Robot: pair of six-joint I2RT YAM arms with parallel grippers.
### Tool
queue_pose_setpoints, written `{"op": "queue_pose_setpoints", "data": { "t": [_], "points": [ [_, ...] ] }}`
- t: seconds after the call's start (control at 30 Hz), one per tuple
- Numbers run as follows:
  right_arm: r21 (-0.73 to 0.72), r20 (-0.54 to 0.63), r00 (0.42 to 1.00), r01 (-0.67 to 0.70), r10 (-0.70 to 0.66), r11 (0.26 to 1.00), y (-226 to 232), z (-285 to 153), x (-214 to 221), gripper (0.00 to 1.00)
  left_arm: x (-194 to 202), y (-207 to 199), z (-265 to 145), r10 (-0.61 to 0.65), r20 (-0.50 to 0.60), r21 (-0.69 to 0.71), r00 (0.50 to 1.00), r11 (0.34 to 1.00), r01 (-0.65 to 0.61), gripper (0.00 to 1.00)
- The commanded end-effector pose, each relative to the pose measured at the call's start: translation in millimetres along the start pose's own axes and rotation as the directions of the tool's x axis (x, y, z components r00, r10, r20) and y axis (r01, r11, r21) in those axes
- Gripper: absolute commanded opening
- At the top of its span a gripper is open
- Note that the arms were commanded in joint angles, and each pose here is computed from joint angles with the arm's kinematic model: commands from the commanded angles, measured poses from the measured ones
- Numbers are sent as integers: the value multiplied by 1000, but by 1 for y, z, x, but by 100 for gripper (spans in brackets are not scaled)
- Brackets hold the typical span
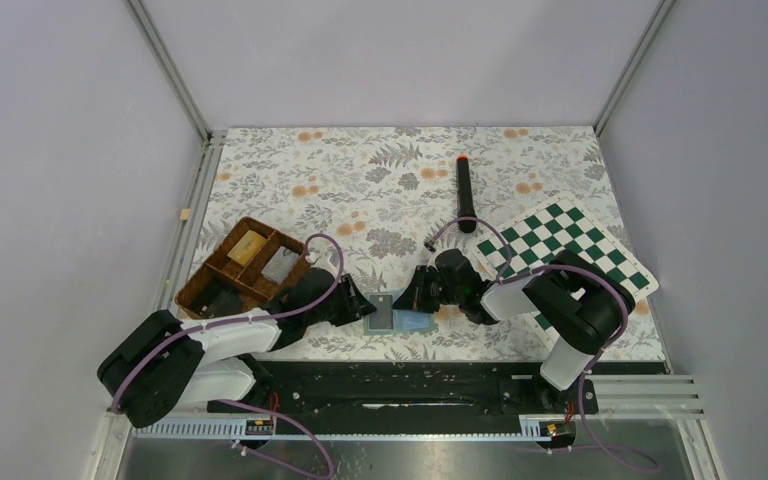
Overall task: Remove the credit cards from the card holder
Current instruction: Remove the credit card from the card holder.
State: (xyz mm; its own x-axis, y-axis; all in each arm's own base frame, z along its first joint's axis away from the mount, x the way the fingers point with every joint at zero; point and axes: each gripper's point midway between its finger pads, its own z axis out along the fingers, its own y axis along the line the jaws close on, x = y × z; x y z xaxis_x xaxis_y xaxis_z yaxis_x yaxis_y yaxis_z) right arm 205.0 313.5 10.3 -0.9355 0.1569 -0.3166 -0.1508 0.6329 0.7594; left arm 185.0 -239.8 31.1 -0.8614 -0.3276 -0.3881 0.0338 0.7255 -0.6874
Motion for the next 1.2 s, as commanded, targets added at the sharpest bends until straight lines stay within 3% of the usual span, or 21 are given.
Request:
{"op": "queue_pose_setpoints", "data": {
  "t": [0.0,0.6,0.9,1.17],
  "points": [
    [127,-31,999,-7,11,992,-39,-4,15,9,-10,-11,2,14,28,29,1000,999,-15,38],
    [96,-37,999,-11,14,995,-30,-5,14,18,-4,-50,1,28,-19,235,999,972,-23,36],
    [71,-6,1000,-8,9,997,-19,-13,8,29,-3,-53,0,38,-17,254,999,967,-33,36],
    [54,23,1000,-14,13,998,-14,-18,4,32,-1,-61,4,43,-28,290,999,957,-33,35]
  ]
}}
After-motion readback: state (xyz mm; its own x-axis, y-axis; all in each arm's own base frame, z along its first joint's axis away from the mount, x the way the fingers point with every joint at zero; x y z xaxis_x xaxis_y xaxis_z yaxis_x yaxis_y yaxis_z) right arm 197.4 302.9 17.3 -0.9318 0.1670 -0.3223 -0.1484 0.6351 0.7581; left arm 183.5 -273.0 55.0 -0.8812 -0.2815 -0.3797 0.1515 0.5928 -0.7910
